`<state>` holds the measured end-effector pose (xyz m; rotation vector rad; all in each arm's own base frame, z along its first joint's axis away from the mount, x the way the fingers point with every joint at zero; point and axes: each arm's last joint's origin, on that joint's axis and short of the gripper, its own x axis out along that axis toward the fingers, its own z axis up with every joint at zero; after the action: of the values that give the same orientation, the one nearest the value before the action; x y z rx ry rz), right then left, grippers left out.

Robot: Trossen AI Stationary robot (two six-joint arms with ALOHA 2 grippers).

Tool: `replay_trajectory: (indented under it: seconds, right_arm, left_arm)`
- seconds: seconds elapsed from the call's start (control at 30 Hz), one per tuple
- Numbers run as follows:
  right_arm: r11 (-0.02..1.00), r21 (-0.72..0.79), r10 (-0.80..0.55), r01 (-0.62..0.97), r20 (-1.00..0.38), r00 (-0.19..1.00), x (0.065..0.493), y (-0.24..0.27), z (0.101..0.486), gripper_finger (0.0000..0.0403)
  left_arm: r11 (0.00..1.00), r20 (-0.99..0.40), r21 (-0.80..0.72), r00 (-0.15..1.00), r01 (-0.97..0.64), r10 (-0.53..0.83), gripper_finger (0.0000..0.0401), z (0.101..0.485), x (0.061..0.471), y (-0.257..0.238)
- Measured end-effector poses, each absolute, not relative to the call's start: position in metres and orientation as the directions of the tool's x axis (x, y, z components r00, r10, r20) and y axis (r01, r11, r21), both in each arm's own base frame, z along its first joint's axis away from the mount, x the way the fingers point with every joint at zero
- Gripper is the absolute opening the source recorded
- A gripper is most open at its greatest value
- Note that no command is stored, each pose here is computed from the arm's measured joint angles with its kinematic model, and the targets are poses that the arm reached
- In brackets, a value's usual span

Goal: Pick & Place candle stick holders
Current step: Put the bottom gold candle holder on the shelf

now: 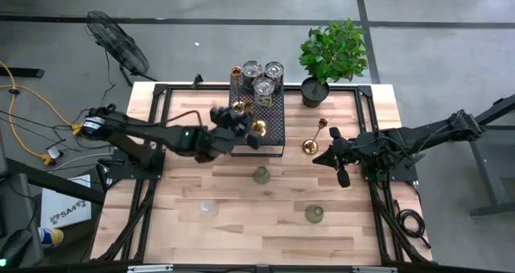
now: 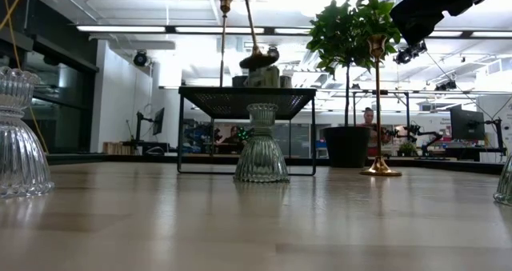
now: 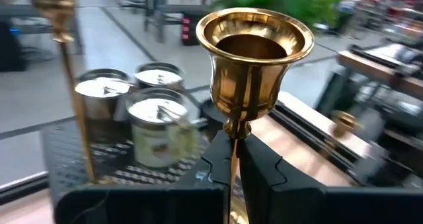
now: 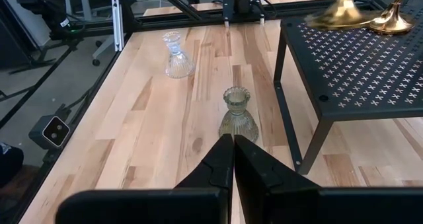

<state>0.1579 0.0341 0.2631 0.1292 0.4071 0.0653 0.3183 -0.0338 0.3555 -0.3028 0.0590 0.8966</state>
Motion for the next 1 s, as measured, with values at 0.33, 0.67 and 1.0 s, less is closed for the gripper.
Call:
replay_trajectory:
  seconds: [0.33,0.67,1.0]
  right_arm:
    - [0.99,0.138,0.089,-0.037,-0.39,0.916,0.158,0.034,0.263,0.0004]
    - [0.99,0.138,0.089,-0.037,-0.391,0.916,0.158,0.034,0.263,0.0004]
    - [0.99,0.138,0.089,-0.038,-0.39,0.916,0.158,0.034,0.263,0.0004]
  left_arm:
    - [0.531,-0.22,-0.183,0.561,-0.827,0.798,0.0003,0.343,0.343,-0.004]
    - [0.509,-0.25,-0.098,0.516,-0.855,0.819,0.0003,0.347,0.357,0.014]
    - [0.474,-0.297,-0.122,0.488,-0.872,0.821,0.0003,0.342,0.355,0.028]
